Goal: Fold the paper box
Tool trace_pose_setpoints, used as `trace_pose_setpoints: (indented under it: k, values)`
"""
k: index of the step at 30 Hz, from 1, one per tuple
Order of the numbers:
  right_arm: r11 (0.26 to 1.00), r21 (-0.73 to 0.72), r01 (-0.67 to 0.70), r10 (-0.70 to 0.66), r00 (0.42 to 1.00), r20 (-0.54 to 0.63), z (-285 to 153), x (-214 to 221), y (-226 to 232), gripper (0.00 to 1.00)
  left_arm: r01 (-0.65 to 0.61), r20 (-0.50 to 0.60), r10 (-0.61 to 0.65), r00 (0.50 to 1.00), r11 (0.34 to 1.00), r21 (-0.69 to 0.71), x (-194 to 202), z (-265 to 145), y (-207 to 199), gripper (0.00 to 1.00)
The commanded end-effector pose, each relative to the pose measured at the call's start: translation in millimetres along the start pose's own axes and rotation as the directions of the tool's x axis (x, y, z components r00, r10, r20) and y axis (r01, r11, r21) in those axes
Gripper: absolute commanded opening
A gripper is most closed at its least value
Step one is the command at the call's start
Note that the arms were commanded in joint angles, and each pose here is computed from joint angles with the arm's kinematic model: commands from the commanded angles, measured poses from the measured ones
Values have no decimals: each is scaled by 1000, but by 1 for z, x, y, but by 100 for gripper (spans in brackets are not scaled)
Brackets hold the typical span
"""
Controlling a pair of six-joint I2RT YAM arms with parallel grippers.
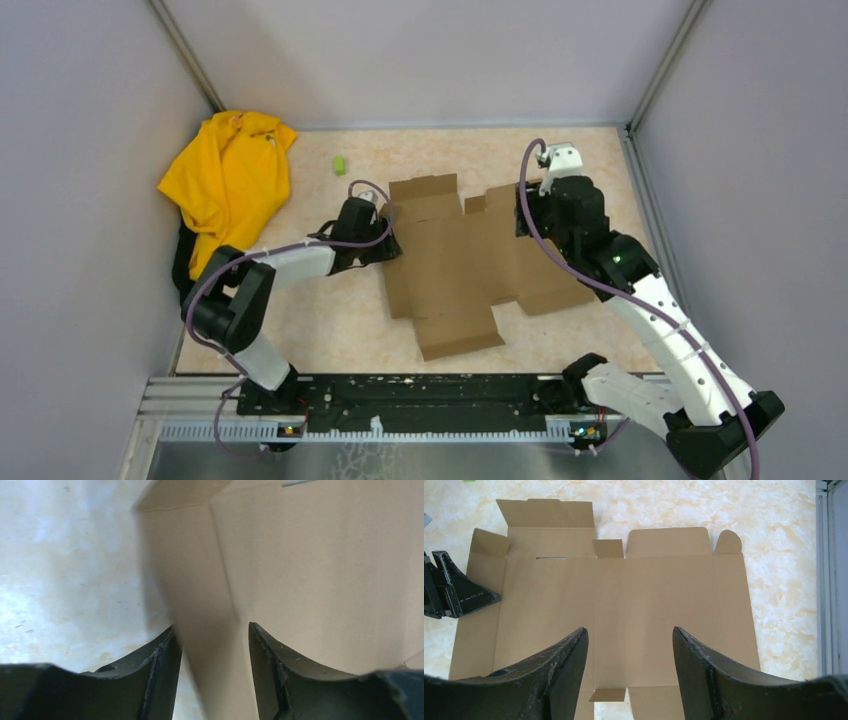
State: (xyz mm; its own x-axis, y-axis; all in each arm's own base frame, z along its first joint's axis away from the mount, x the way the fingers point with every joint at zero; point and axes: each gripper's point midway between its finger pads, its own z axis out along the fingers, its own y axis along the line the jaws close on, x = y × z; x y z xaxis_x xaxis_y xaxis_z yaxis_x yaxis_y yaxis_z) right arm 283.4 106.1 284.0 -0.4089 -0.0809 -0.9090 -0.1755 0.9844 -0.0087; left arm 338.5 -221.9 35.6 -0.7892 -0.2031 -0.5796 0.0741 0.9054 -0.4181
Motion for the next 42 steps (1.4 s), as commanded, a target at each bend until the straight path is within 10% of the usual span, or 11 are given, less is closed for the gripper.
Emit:
trace_pose_setpoints:
  k: [1, 4, 11, 29, 42]
  values:
    - [999, -34, -12, 14, 998, 59, -5, -13, 4, 62, -50, -22, 48, 999, 991, -120, -1, -6, 15, 56]
    - [999, -39, -14, 16, 998, 56, -1, -9, 6, 62, -67, -35, 62, 997, 985, -157, 2, -9, 20, 50]
    - [997, -64, -41, 44, 998, 48, 8, -3, 9, 61, -117, -76, 101, 992, 961, -249, 5, -8, 29, 0]
    - [955, -218, -201, 216, 975, 45, 42, -14, 17, 59, -474, -88, 527, 845, 665, -577, -152, -115, -20, 0]
    - [812, -428, -398, 419, 907, -49, 99, -27, 13, 56, -623, -222, 676, 703, 435, -650, -162, -118, -32, 0]
